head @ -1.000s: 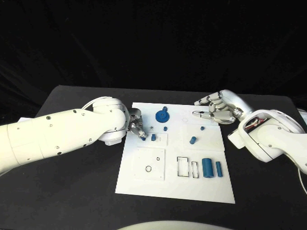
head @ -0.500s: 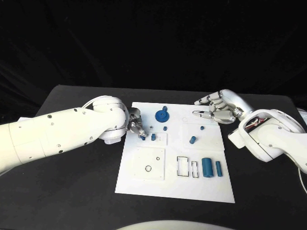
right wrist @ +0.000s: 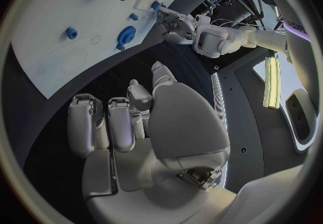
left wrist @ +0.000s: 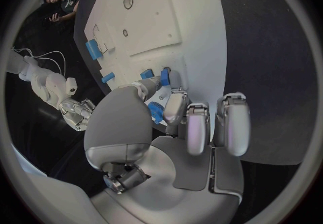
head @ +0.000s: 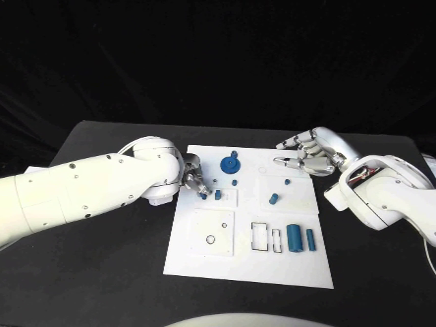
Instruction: Assemble the parts on the task board
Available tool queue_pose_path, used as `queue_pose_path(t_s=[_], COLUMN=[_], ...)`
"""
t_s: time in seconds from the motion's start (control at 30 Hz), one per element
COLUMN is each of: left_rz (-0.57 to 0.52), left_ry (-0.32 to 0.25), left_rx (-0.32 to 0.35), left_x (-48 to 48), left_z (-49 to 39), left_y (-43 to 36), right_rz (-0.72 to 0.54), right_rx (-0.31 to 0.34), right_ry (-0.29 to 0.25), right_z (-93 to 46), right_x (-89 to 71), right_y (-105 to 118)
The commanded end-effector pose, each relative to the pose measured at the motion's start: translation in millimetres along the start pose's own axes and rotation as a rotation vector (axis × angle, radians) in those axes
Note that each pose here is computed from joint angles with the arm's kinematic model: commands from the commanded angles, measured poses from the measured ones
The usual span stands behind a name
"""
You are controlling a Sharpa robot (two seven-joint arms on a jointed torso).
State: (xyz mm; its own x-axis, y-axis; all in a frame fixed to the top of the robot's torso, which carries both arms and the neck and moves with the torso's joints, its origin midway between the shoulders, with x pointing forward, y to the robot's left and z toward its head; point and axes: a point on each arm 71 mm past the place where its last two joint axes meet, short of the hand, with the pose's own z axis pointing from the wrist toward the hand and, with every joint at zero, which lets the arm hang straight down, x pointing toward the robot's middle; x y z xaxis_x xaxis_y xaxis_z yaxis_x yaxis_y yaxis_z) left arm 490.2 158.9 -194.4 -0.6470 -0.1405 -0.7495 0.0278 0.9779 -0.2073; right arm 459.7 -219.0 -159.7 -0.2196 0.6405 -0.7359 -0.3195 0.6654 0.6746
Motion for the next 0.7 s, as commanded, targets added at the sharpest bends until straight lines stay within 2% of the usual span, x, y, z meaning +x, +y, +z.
queue_pose_path(t_s=[0.03, 0.7], left_rz=[0.013, 0.029], left_ry=[0.023, 0.017], left_rx=[-0.037, -0.047], left_x=[5.3, 3.8], left_z=[0.7, 1.6], left_y=[0.3, 2.3], right_rz=[-0.006, -0.006], right_rx=[-0.007, -0.008], right_ry=[0.009, 0.01], right_z=[-0.3, -0.6], right_x=[1.0, 1.0], right_y=[0.9, 1.0])
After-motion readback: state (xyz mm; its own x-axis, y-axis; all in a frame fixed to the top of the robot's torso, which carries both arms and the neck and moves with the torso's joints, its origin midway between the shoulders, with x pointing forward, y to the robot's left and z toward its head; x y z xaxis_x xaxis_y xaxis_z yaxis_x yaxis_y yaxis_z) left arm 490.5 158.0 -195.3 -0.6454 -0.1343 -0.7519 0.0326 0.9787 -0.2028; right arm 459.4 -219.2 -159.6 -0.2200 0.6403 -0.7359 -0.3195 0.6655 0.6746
